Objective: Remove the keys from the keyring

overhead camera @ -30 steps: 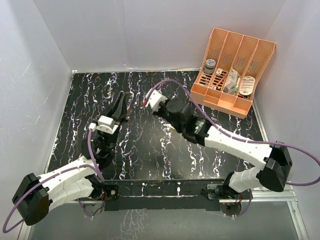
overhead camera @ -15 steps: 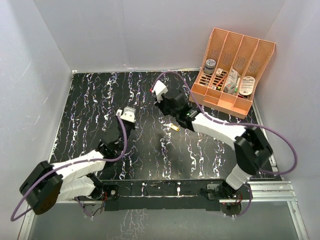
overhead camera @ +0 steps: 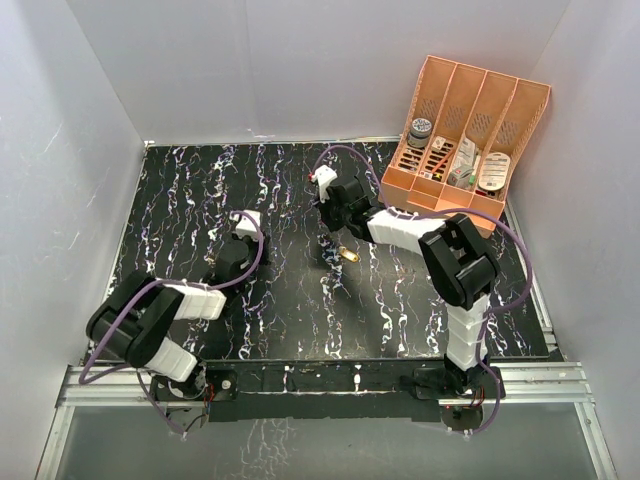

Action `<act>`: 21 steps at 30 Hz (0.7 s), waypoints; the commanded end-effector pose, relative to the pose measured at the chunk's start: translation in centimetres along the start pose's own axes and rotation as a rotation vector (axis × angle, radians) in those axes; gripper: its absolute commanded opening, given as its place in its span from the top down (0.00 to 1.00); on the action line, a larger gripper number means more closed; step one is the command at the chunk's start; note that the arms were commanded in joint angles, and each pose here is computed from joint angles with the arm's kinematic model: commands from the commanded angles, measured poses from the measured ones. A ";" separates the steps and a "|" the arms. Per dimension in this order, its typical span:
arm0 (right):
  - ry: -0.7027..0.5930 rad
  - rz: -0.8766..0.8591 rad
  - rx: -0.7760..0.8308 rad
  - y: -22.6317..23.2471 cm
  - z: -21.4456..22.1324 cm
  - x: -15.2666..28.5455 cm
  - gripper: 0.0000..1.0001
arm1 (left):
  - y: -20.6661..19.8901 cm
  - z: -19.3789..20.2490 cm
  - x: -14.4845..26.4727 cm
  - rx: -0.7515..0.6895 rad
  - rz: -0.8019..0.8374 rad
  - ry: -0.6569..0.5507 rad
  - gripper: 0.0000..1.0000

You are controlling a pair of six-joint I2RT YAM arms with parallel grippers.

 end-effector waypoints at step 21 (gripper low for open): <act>-0.115 -0.010 -0.029 -0.6 -4.0 -6.5 0.78 | 0.0 3.1 -5.4 0.257 0.144 -0.010 0.89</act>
Point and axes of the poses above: each gripper's point midway between its finger pads, its own x axis back along the fingers, its own y axis along the line the jaws close on, z = x × y, the point moved 2 cm from there along x, back along the fingers, and after that the axes turned 12 degrees about -x, right-handed, at the moved point
